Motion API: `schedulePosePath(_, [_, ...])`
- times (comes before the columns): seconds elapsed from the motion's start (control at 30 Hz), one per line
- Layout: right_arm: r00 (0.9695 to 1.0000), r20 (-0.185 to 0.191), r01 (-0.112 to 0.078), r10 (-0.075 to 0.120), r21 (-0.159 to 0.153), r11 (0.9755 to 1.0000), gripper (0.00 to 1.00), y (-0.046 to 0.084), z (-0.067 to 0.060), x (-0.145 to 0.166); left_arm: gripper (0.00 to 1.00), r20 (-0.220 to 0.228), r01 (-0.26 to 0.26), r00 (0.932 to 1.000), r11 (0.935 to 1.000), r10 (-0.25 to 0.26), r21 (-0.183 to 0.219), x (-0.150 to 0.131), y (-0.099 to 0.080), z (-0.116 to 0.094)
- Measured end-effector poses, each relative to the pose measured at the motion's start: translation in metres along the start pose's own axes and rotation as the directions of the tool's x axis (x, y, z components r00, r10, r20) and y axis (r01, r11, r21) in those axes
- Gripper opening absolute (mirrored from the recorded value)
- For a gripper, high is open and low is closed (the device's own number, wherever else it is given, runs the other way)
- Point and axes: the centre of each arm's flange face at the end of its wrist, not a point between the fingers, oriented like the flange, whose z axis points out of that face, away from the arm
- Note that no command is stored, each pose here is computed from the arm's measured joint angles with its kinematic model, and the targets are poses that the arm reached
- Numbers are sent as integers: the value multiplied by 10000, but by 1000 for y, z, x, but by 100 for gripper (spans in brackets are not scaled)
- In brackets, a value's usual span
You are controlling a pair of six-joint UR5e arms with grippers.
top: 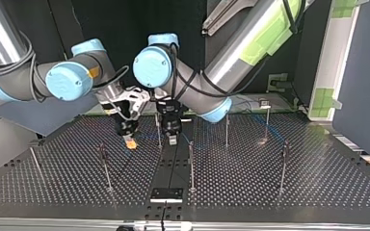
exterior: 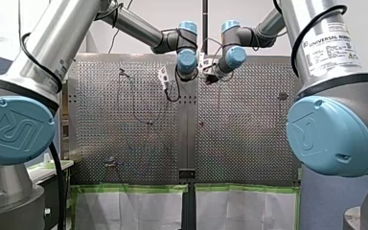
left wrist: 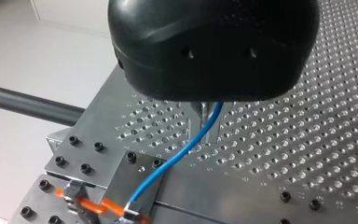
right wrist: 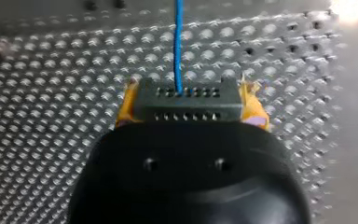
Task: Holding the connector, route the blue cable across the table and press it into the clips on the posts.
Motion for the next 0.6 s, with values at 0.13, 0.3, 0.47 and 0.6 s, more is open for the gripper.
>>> schedulePosePath(0.13, [9995, 319, -26, 28, -34, 10000, 0, 1, -3, -17, 0, -6, 2, 10000, 9999, -2, 112, 13, 1, -7])
schedulePosePath(0.3, [9972, 741, -64, 76, -170, 9998, 0, 5, -8, -38, 0, -61, -21, 10000, 9995, 23, 305, 29, 3, -11])
schedulePosePath(0.47, [9935, 1132, -82, 137, -490, 9988, 0, 13, -14, -58, 0, -127, -81, 9999, 9987, 88, 506, 45, 10, -9])
schedulePosePath(0.6, [9909, 1338, -78, 164, -645, 9979, 0, 17, -17, -68, 0, -294, -166, 9994, 9982, 183, 577, 67, 19, -4])
